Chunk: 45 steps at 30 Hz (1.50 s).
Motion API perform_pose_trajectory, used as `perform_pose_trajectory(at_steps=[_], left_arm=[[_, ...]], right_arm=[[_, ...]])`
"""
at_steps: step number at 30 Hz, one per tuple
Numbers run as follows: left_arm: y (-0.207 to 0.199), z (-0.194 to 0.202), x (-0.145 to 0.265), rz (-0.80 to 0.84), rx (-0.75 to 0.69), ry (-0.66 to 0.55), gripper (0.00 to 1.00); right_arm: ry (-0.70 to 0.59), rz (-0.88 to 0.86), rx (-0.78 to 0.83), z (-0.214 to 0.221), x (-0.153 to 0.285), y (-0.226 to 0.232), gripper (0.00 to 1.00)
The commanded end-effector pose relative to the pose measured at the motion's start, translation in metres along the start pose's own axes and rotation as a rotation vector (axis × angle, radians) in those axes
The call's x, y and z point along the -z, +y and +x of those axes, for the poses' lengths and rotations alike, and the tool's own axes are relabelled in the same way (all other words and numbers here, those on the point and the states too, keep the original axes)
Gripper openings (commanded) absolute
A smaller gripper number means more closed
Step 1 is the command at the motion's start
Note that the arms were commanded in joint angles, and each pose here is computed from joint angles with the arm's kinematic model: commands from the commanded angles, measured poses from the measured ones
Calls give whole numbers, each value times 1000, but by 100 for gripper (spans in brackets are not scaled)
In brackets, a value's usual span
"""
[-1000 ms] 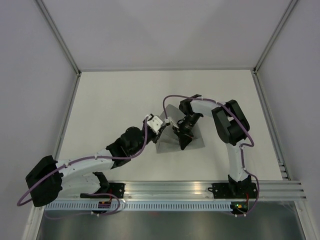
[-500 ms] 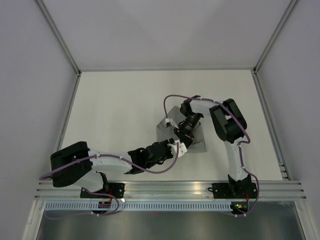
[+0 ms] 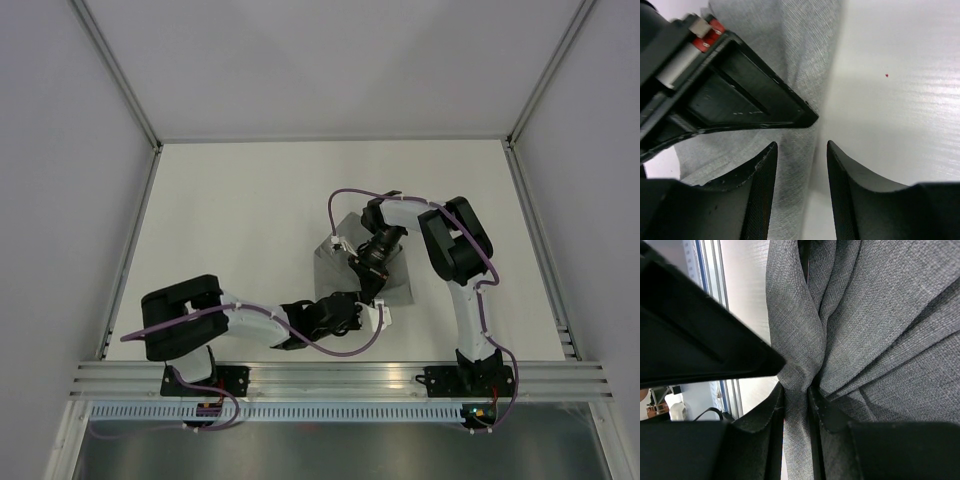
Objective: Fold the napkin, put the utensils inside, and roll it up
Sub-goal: Roll the napkin with the utensil
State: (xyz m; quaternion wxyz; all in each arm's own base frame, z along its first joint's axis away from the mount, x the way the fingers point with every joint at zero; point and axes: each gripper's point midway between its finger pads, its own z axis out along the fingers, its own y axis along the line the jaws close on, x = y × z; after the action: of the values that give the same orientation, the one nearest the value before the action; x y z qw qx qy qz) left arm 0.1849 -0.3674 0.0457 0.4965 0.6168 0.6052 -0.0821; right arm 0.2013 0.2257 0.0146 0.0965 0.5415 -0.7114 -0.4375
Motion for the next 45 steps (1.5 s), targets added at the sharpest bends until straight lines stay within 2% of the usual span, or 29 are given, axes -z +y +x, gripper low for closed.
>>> perform_pose_trajectory(at_steps=[1, 7, 10, 14, 17, 19, 22, 24, 29, 38, 42, 45], left_arm=[[0, -9, -10, 9, -36, -36, 50], [3, 13, -20, 3, 4, 2, 50], [-3, 19, -23, 39, 27, 17, 46], [-11, 25, -25, 90, 53, 48, 20], [-19, 30, -23, 137, 89, 74, 7], [-25, 28, -22, 187, 140, 80, 2], [-34, 31, -17, 261, 196, 95, 2], [-38, 29, -13, 304, 248, 90, 2], [-43, 33, -7, 365, 353, 101, 2], [-46, 32, 1, 439, 539, 69, 2], [-46, 35, 3, 482, 644, 58, 2], [-49, 35, 6, 524, 758, 43, 2]], right_arm=[[120, 102, 62, 28, -9, -47, 11], [122, 103, 58, 29, -9, -49, 10], [122, 104, 56, 30, -8, -49, 10], [118, 106, 57, 29, -7, -49, 10], [113, 106, 60, 27, -6, -49, 11], [107, 103, 58, 25, -6, -48, 11], [79, 110, 58, 18, -1, -45, 22], [53, 126, 71, 10, 5, -40, 33], [-76, 198, 109, -21, 35, -26, 50], [-391, 323, 131, -55, 113, -7, 56], [-517, 431, 151, -42, 152, -9, 56], [-554, 515, 204, -29, 165, -5, 56]])
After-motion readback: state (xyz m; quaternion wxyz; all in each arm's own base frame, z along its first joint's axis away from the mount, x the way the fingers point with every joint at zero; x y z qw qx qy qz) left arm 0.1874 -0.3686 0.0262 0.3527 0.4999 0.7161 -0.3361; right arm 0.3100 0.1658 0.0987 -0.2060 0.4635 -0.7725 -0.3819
